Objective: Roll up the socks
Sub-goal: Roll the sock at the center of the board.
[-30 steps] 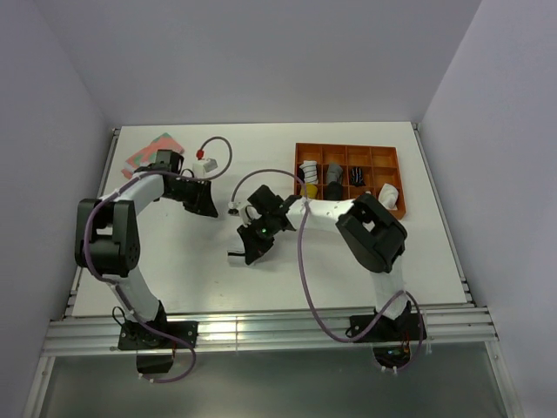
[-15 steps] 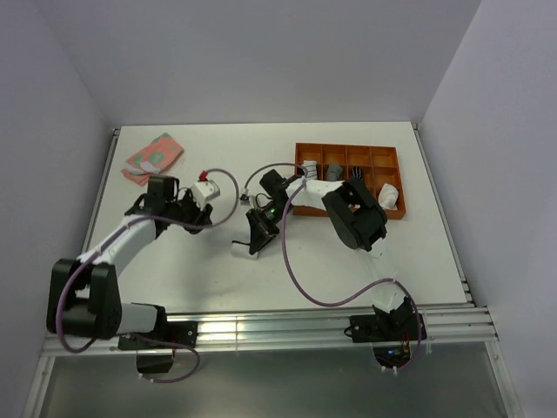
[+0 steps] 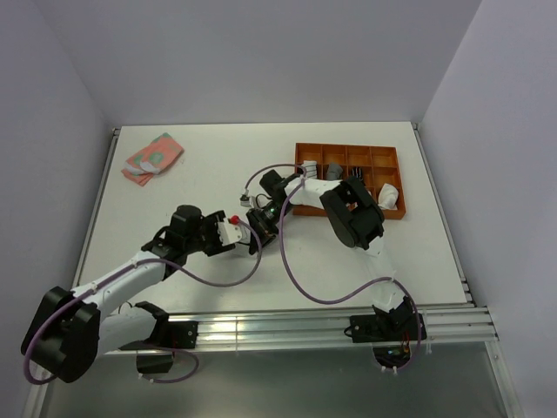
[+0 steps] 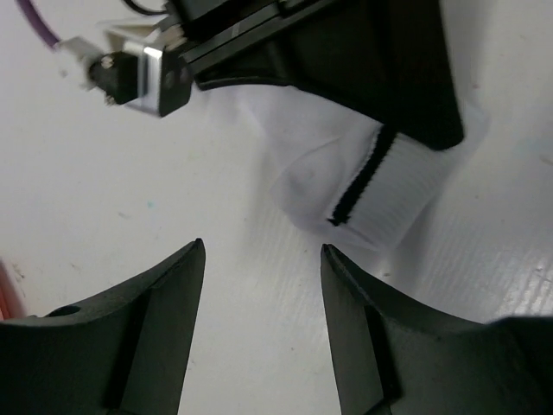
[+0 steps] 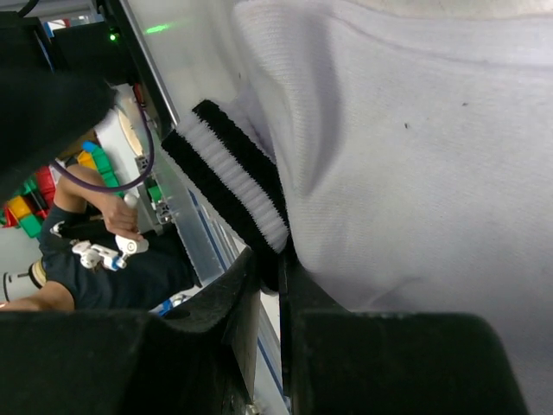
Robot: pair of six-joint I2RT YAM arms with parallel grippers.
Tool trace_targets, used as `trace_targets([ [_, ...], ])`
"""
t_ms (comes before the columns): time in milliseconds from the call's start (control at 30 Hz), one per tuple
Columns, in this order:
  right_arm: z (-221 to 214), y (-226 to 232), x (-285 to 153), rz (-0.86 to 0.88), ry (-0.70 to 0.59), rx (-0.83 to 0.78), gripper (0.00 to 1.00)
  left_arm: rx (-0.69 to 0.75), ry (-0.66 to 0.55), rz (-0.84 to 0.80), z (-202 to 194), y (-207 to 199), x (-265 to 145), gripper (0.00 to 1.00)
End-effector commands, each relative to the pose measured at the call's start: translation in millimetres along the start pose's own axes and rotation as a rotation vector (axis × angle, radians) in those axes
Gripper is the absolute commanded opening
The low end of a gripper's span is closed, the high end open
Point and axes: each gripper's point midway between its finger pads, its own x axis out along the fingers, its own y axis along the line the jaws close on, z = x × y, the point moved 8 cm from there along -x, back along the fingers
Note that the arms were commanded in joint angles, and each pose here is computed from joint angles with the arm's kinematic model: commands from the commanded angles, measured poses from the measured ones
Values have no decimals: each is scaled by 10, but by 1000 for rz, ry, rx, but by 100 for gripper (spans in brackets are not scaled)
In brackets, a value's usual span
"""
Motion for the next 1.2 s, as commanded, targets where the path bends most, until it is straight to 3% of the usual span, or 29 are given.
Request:
trace_targets([
  [0,-75,-236,63,-103,31,46,11,118,-34,44,112,-34,-5,62],
  [467,24,-262,57,-126,10,85,10,304,-58,-90,97,-557,-11,67],
  [833,-21,-282,42,-134,7,93,9,323,-112,-114,174,-670,109,67],
  [1167,-54,-295,2,-144,9,93,7,275,-72,-141,171,-645,302,60],
])
